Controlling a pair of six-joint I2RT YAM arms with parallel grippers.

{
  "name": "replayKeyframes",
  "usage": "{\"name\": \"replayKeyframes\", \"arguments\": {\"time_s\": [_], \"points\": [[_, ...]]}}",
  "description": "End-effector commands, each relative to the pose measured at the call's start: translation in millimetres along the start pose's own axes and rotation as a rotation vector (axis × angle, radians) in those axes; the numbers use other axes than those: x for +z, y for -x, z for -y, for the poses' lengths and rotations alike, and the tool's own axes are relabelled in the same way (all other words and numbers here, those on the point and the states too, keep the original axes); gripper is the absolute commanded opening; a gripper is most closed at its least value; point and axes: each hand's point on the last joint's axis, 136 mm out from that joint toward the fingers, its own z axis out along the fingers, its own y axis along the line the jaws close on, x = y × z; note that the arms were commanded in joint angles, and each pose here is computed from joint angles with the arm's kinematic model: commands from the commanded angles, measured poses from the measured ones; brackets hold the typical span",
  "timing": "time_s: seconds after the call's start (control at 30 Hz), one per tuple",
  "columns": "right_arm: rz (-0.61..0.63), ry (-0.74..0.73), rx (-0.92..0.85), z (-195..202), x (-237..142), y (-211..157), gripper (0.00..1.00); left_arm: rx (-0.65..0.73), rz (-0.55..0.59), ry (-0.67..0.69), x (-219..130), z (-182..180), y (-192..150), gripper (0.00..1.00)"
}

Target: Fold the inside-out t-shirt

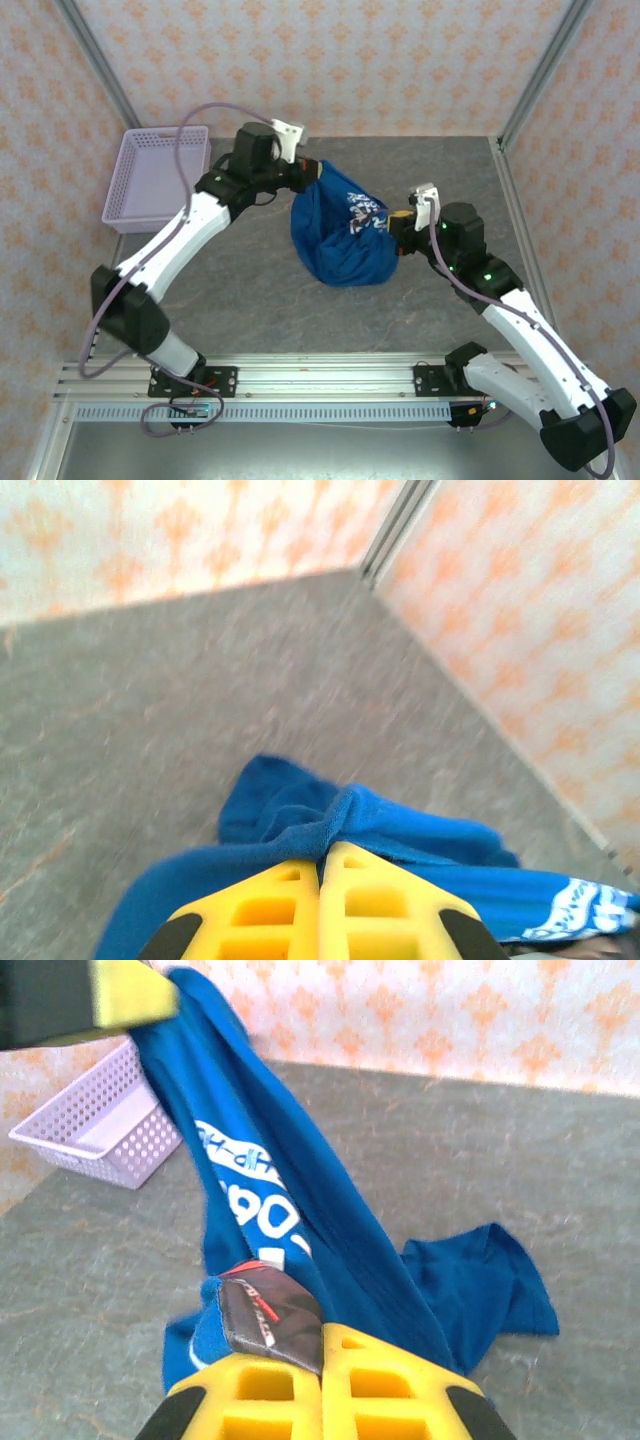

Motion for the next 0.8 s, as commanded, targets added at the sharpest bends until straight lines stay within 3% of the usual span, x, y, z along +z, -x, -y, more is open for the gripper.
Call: {"name": "replayKeyframes", "arguments": {"time_s": [0.0,0.23,0.33,0.43,0.53,0.63,0.77], "points": [[-0.002,-0.116,-0.032,19.8,-4.3,0.4,0.0,-0.102,0.127,0.129,-10.6,-33.1,15.3,0.0],[-0.082,-0.287,0.055,53.0,12.9,-22.8,0.0,-0.155,0.124,0.01,-21.6,-10.0,11.8,0.0],[-0.136,-0.441,0.102,79.8,17.1,-39.1,0.01,-0.183,0.102,-0.008,-17.5,-8.4,7.2,0.0],[-0.233,-0.534,0.118,95.5,23.6,-61.3,0.07,-0.195,0.076,0.01,-10.8,-14.0,0.6,0.0],[-0.31,-0.574,0.109,102.1,26.7,-75.4,0.21,-0.2,0.037,0.023,-0.2,-19.8,-7.6,0.0],[-0.345,-0.548,0.093,97.2,26.8,-78.2,0.33,-0.203,0.004,0.028,10.9,-24.0,-15.5,0.0],[-0.338,-0.333,0.054,55.1,35.6,-84.1,0.45,-0.213,-0.034,0.029,23.6,-28.3,-24.1,0.0]]}}
